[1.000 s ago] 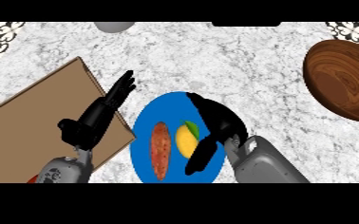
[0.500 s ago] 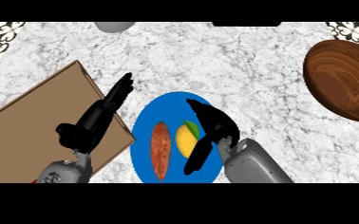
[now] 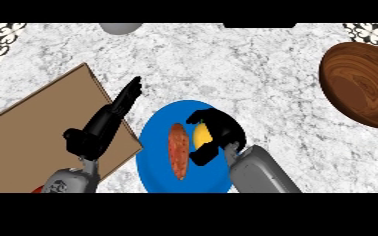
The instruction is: Pick the lemon from the plate and place it in the bowl
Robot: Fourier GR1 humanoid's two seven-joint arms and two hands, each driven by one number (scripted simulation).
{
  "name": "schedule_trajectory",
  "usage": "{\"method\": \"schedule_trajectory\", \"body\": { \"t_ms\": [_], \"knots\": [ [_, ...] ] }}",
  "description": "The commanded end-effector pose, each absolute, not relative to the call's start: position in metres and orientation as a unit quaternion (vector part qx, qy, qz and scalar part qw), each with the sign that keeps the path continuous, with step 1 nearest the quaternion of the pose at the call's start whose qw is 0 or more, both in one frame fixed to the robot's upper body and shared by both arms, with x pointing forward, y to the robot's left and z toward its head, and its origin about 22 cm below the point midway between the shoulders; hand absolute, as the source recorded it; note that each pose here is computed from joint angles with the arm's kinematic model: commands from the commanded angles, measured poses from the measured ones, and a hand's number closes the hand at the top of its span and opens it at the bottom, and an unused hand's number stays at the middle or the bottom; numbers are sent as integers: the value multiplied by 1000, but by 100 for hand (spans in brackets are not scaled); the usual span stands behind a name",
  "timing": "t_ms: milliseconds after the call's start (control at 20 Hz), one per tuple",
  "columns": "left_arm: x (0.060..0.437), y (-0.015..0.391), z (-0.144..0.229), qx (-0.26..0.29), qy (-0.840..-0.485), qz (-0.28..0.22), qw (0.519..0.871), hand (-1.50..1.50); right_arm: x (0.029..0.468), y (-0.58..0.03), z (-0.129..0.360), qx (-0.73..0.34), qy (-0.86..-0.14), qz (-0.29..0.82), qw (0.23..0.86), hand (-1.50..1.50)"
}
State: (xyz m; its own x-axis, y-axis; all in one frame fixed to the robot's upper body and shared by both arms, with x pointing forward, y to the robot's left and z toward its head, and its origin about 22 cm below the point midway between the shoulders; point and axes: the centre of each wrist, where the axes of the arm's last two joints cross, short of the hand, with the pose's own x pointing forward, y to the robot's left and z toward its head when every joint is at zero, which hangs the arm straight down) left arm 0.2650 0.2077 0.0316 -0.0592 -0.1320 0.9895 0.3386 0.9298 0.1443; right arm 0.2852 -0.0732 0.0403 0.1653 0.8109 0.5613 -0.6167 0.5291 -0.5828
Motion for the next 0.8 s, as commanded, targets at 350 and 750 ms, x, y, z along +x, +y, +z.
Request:
{"method": "schedule_trajectory", "body": {
  "t_ms": [350,750],
  "knots": [
    [260,209,38,-75,-712,-162,679,0,271,-118,39,-104,-499,591,625,150],
    [259,218,27,-59,-700,-150,696,0,235,-181,65,-58,-504,787,351,150]
  ]
}}
